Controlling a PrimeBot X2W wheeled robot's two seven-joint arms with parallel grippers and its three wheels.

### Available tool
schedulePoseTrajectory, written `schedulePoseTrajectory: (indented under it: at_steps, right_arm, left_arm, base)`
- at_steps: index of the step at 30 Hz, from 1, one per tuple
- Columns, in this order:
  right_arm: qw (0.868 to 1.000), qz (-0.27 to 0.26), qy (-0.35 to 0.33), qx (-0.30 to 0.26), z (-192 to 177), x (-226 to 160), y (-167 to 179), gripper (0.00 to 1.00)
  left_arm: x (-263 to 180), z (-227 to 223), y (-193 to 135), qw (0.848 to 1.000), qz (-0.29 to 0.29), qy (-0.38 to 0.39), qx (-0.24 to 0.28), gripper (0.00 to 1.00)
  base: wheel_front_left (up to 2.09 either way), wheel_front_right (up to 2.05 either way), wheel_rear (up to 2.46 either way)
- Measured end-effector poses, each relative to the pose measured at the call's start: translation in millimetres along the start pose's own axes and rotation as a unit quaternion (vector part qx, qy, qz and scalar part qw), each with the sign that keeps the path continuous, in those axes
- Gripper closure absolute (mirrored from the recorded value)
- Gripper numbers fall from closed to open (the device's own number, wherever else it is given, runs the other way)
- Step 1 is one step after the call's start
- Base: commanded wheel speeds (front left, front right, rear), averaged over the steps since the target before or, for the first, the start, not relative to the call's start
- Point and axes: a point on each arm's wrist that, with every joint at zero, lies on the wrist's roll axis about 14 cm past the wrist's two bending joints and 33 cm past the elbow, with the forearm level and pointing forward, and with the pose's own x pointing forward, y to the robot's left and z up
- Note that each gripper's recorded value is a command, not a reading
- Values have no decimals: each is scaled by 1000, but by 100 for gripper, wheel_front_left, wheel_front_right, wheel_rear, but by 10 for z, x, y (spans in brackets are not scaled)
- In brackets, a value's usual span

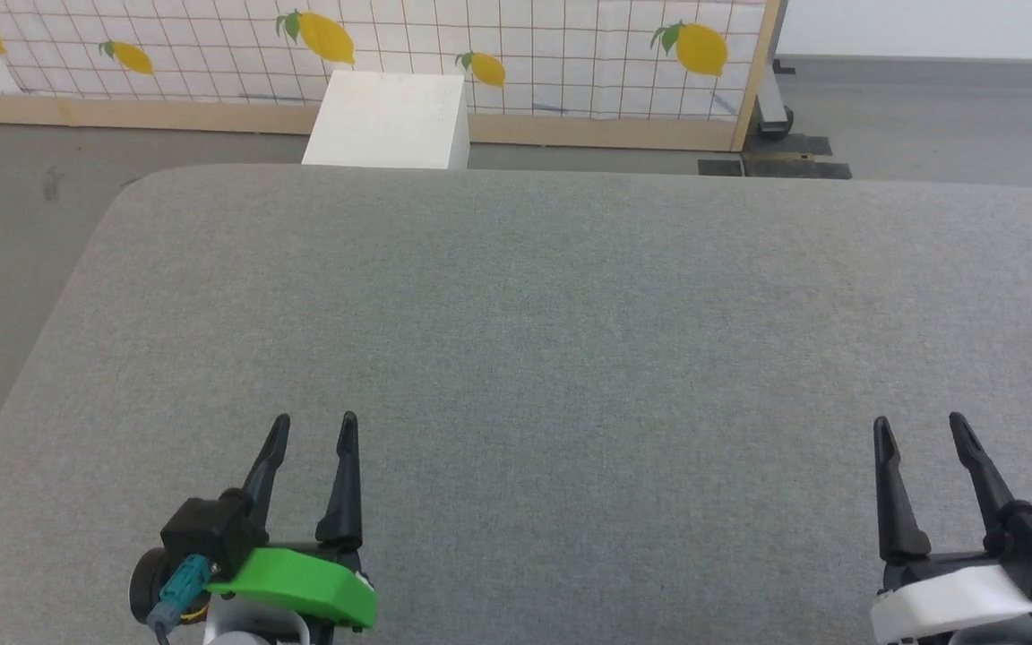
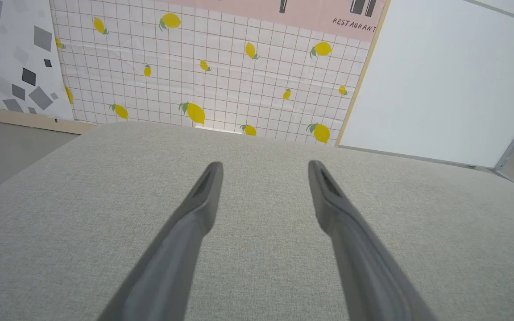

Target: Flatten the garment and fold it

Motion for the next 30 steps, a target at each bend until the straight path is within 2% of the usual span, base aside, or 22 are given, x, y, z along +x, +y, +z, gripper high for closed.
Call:
schedulePoseTrajectory:
  at_steps: [26, 27, 30]
  right_arm:
    - [1000, 11, 9, 24, -73, -55, 101, 0]
    - [1000, 11, 8, 24, -71, -57, 101, 100]
    - [1000, 11, 9, 24, -70, -57, 97, 100]
  left_arm:
    - [-45, -45, -1, 1000, 8, 7, -7, 0]
    - [-46, -45, -1, 1000, 9, 7, -10, 100]
    - [-45, -43, 1, 1000, 9, 7, -12, 100]
  base:
    - [0, 0, 0]
    - [0, 0, 0]
    - [0, 0, 0]
